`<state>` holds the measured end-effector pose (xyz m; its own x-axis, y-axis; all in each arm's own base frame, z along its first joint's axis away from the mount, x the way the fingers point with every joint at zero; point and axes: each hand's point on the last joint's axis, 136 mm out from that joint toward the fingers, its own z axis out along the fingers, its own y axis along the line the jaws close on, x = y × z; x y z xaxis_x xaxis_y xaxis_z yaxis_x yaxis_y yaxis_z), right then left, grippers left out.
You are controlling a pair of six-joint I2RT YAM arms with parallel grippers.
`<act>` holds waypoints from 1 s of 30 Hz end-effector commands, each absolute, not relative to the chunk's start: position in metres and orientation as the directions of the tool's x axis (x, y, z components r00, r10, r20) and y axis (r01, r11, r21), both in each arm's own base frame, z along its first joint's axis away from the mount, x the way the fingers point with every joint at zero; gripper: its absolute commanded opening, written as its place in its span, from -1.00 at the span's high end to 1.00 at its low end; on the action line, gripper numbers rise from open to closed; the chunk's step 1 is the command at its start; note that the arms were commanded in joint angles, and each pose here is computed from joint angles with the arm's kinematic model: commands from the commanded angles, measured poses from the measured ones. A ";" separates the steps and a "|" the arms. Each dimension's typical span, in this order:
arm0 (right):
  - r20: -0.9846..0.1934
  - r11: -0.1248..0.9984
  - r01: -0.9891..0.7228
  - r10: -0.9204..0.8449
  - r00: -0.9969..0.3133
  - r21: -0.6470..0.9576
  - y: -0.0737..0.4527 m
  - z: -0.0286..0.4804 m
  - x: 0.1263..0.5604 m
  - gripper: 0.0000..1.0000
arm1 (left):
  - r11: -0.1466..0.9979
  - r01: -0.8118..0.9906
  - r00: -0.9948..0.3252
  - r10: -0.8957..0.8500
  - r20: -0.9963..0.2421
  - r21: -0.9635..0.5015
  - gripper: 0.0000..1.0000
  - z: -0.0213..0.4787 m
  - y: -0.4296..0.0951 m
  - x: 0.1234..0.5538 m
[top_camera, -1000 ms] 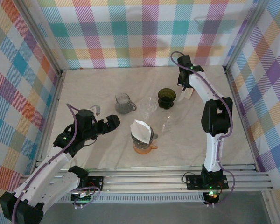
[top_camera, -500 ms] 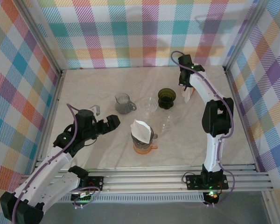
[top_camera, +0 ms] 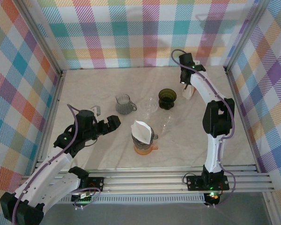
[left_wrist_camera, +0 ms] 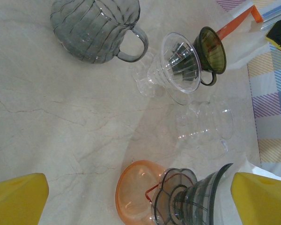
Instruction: Place the coffee filter in the dripper
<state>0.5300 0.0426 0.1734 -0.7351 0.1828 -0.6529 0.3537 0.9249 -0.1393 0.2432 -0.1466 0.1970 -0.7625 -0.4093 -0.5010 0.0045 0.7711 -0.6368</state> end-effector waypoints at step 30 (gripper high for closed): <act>-0.669 0.939 0.343 0.251 -0.700 -0.007 0.050 0.200 0.507 -0.31 | 0.752 0.014 -0.764 -0.417 -0.493 -0.659 -1.00 0.198 -0.154 0.248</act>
